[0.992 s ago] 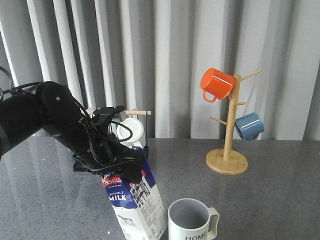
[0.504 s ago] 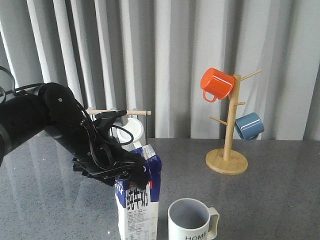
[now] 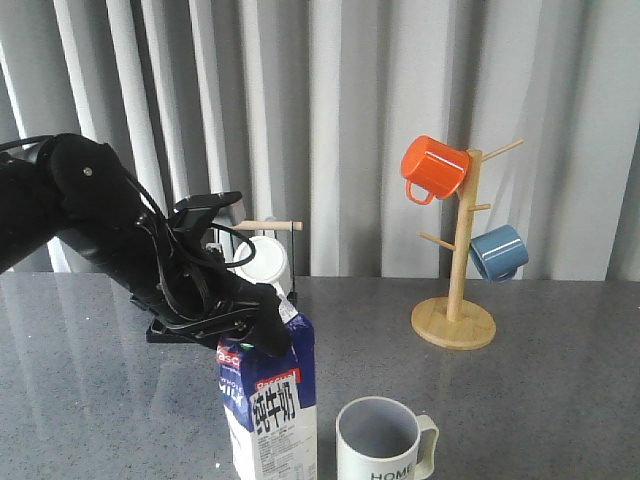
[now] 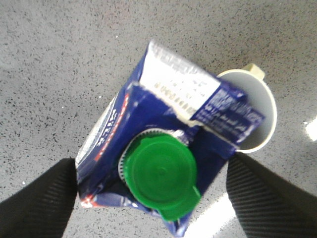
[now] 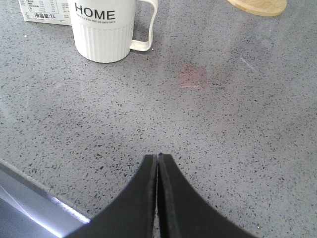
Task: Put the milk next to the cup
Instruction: 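Lower the milk carton upright beside the white mug with the left gripper, then open the left gripper and raise it away from the carton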
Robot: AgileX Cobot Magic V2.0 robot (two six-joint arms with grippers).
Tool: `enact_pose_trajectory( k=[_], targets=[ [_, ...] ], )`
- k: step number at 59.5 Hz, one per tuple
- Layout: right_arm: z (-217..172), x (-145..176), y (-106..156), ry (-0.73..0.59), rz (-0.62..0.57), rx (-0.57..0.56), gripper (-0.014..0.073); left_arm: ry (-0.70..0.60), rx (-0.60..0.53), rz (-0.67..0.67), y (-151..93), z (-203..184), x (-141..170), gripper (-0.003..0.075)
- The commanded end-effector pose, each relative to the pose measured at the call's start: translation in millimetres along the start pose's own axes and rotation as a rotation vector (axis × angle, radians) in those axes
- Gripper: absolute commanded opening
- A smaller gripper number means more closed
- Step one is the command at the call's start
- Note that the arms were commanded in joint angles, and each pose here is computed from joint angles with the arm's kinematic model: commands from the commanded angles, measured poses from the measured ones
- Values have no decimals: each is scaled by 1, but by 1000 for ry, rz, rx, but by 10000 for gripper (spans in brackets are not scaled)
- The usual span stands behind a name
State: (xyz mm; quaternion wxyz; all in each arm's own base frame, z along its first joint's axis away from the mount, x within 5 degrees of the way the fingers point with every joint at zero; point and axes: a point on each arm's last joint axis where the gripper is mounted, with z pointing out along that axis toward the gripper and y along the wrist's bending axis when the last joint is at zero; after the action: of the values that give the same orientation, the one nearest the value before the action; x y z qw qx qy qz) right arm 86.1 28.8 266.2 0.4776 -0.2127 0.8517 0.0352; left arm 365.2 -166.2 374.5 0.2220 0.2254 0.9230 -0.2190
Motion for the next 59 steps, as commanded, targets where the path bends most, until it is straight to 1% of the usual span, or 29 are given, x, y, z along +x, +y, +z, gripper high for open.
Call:
enact_pose_trajectory(
  k=[1, 24, 33, 40, 44, 49, 57, 59],
  targets=[
    [-3, -13, -2, -88, -5, 15, -6, -117, 21, 26, -20, -39, -3, 594],
    [-3, -13, -2, -87, -4, 15, -6, -164, 17, 52, -31, -67, 3, 594],
    [-3, -13, -2, -87, -4, 15, -6, -204, 5, 76, -39, -92, 10, 589],
    [-3, -12, -2, -77, -5, 14, -6, -262, -14, 103, -49, -119, 18, 554],
    [-3, -11, -2, -67, -5, 13, -6, -303, -31, 122, -55, -138, 25, 519],
    [-3, -10, -2, -59, -5, 12, -6, -351, -58, 146, -62, -161, 34, 448],
    [-3, -10, -2, -58, -5, 12, -6, -416, -119, 178, -69, -191, 50, 279],
    [-3, -10, -2, -58, -5, 12, -6, -434, -133, 185, -71, -199, 54, 225]
  ],
)
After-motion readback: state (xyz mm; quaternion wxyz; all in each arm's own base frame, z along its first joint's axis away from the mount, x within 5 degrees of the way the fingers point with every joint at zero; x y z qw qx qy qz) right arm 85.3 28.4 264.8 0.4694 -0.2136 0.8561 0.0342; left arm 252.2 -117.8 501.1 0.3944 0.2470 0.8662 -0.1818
